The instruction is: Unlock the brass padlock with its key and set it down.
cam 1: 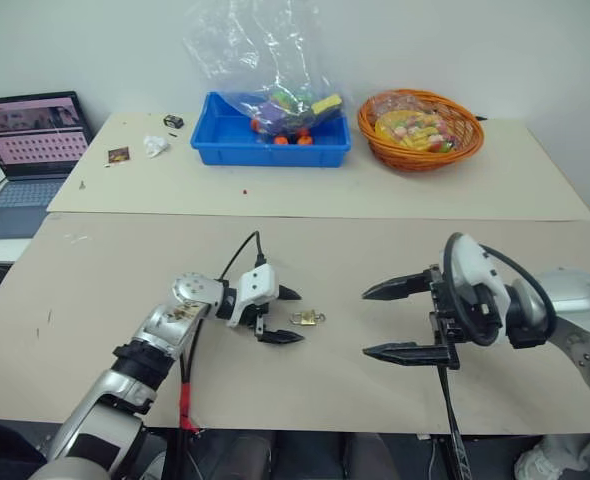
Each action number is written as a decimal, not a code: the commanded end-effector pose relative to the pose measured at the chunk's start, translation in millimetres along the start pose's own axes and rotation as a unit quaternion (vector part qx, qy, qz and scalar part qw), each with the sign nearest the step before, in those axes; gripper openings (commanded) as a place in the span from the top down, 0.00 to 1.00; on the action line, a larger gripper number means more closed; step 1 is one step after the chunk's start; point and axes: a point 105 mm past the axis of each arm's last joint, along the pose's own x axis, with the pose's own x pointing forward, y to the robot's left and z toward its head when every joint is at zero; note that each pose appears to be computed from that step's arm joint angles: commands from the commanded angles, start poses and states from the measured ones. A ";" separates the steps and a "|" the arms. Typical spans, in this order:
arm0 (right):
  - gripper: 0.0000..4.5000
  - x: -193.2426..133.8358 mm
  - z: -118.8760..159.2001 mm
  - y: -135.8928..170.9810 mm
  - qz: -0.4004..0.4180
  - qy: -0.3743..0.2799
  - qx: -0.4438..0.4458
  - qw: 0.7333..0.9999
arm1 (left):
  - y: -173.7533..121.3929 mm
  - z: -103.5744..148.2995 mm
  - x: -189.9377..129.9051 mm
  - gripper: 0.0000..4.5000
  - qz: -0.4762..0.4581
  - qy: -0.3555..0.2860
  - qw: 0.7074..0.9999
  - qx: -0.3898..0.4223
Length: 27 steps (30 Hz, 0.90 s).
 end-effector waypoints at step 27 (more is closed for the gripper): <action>0.00 -9.9 -55.8 -32.8 -0.086 0.092 0.005 0.992 | -16.6 -17.1 13.9 0.13 -0.015 0.019 0.999 -0.039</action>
